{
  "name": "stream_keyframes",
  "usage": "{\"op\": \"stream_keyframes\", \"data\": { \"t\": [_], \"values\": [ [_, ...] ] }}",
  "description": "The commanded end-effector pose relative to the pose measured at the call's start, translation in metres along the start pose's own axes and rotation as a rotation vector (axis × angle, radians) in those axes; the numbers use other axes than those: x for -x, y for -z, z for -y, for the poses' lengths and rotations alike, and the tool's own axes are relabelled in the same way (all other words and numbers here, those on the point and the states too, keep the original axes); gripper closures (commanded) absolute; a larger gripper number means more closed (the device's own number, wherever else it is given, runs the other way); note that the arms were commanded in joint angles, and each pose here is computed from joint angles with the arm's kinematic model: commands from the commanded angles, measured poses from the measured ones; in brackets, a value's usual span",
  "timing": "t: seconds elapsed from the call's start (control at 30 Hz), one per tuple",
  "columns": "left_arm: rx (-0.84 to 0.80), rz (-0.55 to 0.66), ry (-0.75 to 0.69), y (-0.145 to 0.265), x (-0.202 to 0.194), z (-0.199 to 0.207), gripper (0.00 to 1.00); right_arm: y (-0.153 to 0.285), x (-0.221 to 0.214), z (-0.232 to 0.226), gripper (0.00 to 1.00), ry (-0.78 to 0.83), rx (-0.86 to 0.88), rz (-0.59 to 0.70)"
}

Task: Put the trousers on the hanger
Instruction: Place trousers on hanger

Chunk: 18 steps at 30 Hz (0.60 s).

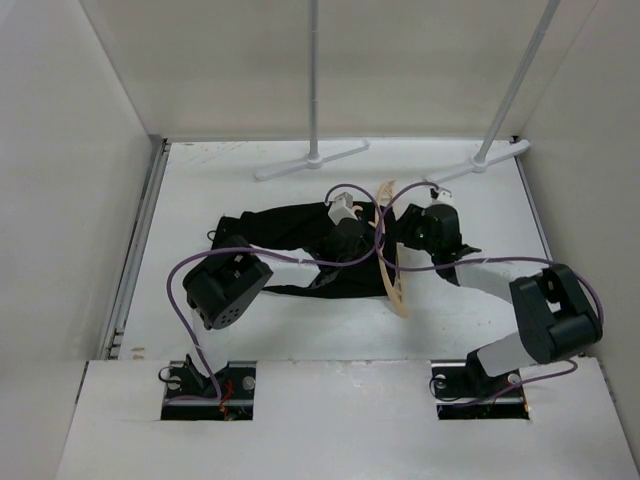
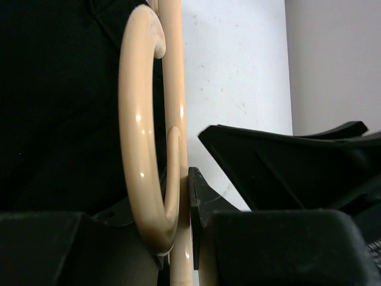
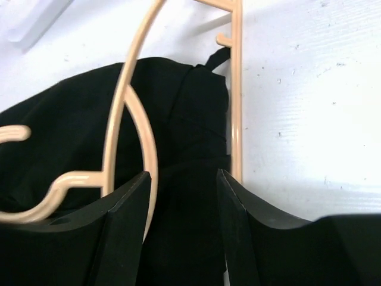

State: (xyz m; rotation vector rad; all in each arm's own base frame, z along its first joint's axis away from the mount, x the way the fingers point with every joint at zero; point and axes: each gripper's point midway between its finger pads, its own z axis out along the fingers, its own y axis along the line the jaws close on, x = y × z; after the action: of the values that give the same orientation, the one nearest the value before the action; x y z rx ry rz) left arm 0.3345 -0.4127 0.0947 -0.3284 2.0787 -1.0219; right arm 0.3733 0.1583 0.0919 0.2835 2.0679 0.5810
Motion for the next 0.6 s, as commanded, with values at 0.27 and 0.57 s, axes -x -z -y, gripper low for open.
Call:
{"op": "stream_keyframes", "data": {
  "t": [0.27,0.57],
  "values": [
    [-0.028,0.012,0.013,0.002,0.004,0.005,0.91,-0.029,-0.03,-0.011,0.57,0.058,-0.03,-0.096],
    [0.004,0.023,0.019,0.007,0.013,-0.013,0.91,-0.028,-0.025,-0.018,0.91,0.054,-0.063,-0.064]
  ]
}}
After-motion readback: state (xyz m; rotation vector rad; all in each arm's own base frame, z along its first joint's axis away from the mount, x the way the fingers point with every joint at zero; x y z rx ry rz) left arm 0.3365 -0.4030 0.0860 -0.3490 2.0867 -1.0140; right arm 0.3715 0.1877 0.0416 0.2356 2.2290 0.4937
